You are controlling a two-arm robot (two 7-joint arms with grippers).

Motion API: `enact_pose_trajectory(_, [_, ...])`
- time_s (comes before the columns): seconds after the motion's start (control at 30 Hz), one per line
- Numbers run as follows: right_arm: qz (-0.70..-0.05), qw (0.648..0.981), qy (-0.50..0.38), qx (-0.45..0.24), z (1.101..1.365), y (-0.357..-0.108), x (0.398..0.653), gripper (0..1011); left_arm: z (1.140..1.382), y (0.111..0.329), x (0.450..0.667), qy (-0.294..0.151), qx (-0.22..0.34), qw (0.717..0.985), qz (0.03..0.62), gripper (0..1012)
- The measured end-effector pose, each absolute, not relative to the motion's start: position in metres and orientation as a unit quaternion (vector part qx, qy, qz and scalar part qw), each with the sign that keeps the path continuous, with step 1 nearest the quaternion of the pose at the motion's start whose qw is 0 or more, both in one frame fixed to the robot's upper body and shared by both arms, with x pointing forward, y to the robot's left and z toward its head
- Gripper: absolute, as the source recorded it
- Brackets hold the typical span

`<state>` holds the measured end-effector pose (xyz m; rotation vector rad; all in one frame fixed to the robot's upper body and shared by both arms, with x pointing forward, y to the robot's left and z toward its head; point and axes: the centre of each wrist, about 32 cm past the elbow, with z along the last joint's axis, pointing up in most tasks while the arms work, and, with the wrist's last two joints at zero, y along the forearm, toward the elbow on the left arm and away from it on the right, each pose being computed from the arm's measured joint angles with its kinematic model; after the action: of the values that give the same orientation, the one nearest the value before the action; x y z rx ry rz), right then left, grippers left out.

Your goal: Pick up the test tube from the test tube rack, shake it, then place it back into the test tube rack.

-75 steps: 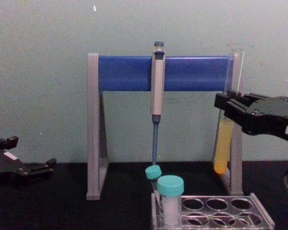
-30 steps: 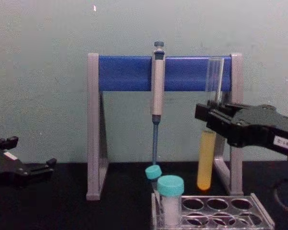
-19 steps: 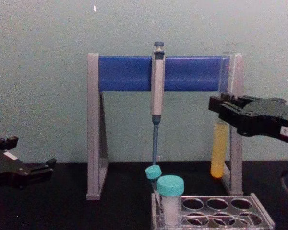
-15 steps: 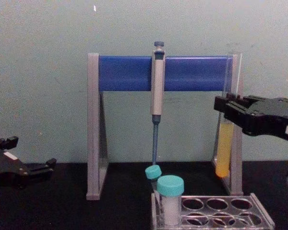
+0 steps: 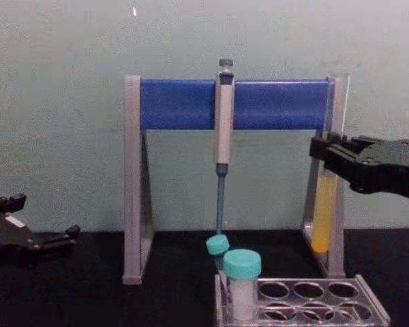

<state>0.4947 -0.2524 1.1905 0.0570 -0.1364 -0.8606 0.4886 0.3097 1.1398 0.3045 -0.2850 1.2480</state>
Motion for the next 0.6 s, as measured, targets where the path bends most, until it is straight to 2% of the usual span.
enact_pose_trajectory(0.6, [-0.41, 0.91, -0.057, 0.027, 1.1923, -0.2522, 0.4941, 229, 1.1398, 0.3097, 0.4886, -0.132, 0.141, 0.791, 0.58, 1010])
